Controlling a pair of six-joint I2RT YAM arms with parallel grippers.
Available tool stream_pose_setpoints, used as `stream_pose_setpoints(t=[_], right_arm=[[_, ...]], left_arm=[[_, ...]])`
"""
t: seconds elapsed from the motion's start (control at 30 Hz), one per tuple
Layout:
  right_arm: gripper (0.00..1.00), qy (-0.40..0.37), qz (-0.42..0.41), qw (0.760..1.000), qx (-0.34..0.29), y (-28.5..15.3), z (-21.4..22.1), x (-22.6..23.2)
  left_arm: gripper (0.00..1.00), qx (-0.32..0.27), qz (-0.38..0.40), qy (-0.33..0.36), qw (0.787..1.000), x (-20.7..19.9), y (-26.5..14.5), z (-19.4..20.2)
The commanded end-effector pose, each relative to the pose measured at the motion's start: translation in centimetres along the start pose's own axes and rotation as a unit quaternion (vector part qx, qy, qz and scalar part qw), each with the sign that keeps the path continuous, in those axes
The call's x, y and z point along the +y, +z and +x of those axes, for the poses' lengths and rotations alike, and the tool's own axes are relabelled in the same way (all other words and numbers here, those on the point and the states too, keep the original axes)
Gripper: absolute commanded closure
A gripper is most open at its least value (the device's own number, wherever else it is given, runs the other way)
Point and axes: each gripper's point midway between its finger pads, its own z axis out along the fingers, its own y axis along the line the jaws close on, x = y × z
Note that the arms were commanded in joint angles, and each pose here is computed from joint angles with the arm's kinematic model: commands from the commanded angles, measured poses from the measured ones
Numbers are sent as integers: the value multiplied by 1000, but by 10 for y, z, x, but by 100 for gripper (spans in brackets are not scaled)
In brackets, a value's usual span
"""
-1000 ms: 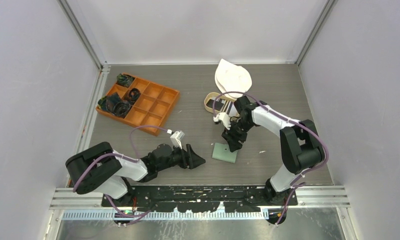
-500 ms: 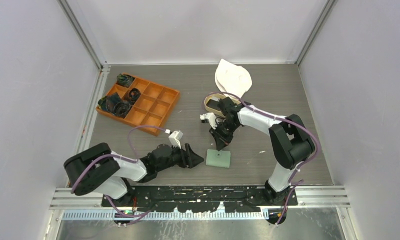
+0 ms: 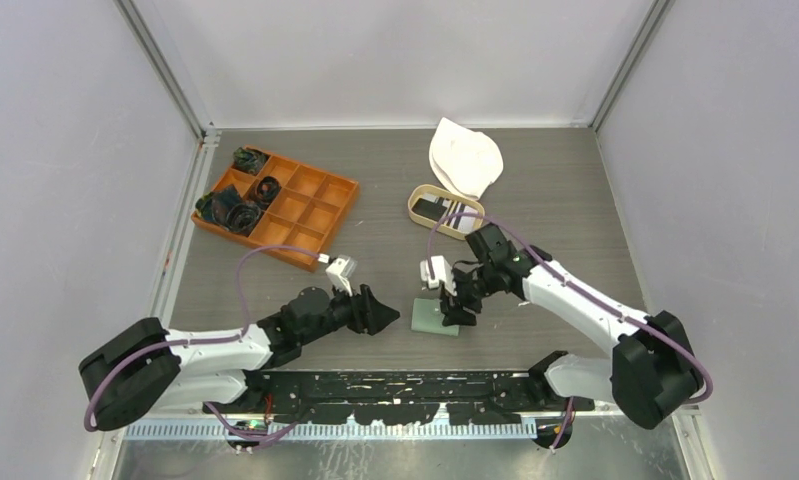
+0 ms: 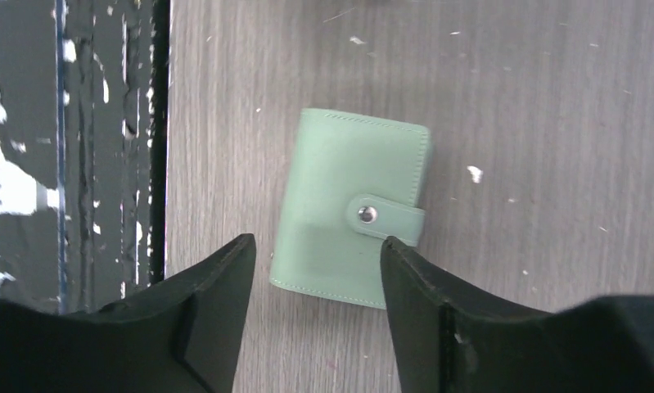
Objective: Put the credit cards into the card holder
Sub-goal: Open the card holder at the center of the board.
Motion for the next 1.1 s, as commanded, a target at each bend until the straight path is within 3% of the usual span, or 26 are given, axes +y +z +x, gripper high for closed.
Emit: stream_pose_setpoints(t=[0.0,0.47,0.93,1.07], right_arm=[[41,-108,9,994,-3,14,-3,-10],[50,-109,36,988,98,41,28,-25],[96,-115,61,982,134,42,35,-36],[99,-87,70,987,112,40,21,-37]], left_arm=[[39,-19,10,5,1000,-12,8,-15],[52,18,18,-10,1000,-9,57,5],[58,89,-51,-44,994,20,80,40],[67,103,-52,-48,992,22,85,46]])
